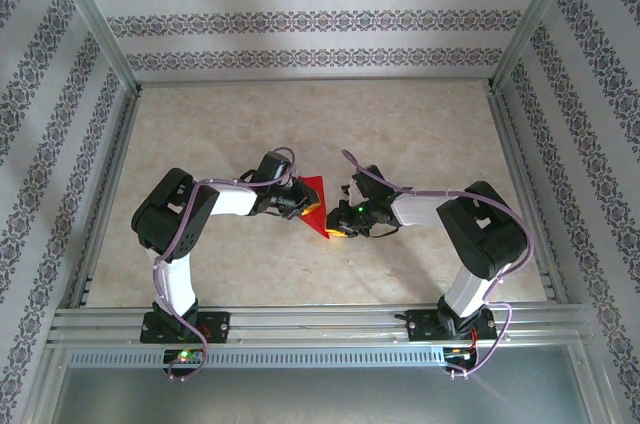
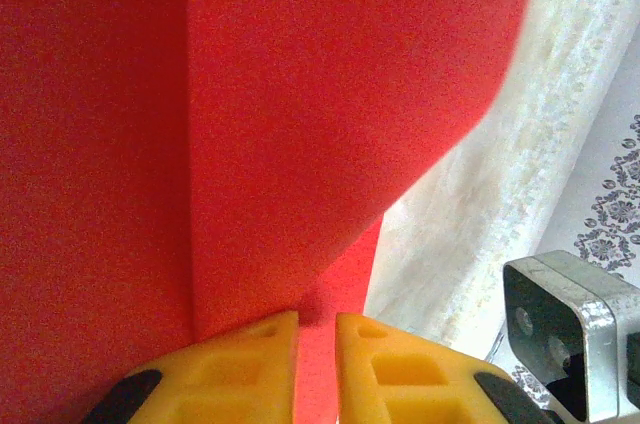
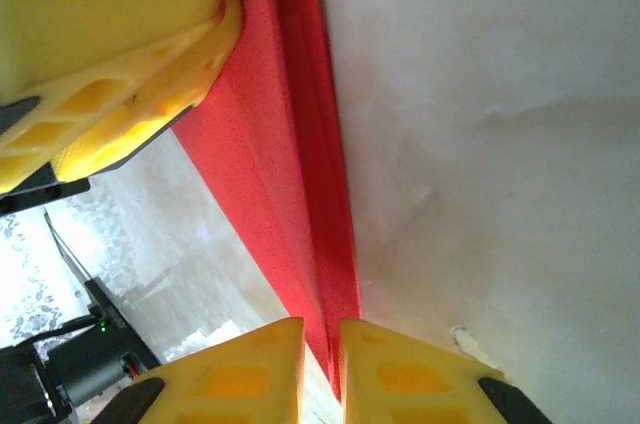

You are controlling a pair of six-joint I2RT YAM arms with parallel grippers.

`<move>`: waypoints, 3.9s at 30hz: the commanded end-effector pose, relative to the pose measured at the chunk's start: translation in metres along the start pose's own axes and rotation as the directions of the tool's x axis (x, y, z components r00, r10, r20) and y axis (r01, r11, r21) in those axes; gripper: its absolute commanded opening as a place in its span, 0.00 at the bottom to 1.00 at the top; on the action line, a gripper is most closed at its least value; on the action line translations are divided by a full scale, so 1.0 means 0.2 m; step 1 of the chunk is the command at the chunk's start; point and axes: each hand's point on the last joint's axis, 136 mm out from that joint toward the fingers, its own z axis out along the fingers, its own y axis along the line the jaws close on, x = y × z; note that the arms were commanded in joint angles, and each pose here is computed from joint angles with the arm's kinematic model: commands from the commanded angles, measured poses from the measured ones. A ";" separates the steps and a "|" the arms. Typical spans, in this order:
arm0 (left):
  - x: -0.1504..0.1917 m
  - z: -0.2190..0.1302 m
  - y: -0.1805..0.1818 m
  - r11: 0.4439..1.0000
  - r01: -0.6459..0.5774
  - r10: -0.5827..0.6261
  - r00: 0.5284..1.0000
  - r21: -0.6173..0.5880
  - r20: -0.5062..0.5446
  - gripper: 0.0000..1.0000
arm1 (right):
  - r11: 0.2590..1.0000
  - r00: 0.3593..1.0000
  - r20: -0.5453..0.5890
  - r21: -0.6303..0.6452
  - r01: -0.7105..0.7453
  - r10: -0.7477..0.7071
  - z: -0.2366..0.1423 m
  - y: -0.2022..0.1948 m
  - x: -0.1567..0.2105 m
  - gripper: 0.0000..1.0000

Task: Fold a paper plane with a square sheet of paper (pick it up from the middle)
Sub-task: Fourth fold the wing at the center of the table.

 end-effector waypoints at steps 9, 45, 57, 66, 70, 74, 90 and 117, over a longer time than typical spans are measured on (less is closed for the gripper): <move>0.09 0.04 0.26 0.984 0.064 -0.072 0.997 -0.169 -0.041 0.17 | 1.000 0.999 -0.049 0.017 0.003 -0.003 0.01 -0.02 0.06 0.15; 0.09 0.04 0.29 0.976 0.073 -0.082 0.996 -0.203 -0.038 0.17 | 0.992 0.991 0.022 -0.007 0.129 -0.129 0.04 0.14 -0.08 0.08; 0.10 0.04 0.36 0.964 0.115 -0.126 0.992 -0.240 -0.029 0.14 | 0.997 0.995 -0.058 0.002 0.078 -0.078 0.12 0.01 0.00 0.07; 0.09 0.04 0.40 0.952 0.137 -0.147 0.989 -0.274 -0.017 0.13 | 0.999 0.994 -0.103 0.013 0.044 -0.043 0.14 -0.06 0.06 0.07; 0.09 0.03 0.43 0.944 0.145 -0.155 0.988 -0.297 -0.008 0.12 | 0.999 0.991 -0.127 0.002 0.038 -0.038 0.12 -0.07 0.12 0.07; 0.10 0.03 0.46 0.935 0.156 -0.165 0.986 -0.318 -0.003 0.12 | 1.000 0.990 -0.140 0.000 0.031 -0.030 0.10 -0.09 0.17 0.07; 0.09 0.02 0.43 0.942 0.140 -0.150 0.989 -0.305 -0.009 0.12 | 0.989 0.991 0.015 -0.063 0.130 -0.130 -0.06 0.09 0.05 0.12; 0.09 0.02 0.43 0.944 0.144 -0.154 0.988 -0.297 -0.012 0.11 | 0.993 0.993 -0.054 0.051 0.106 -0.104 0.01 -0.01 0.10 0.08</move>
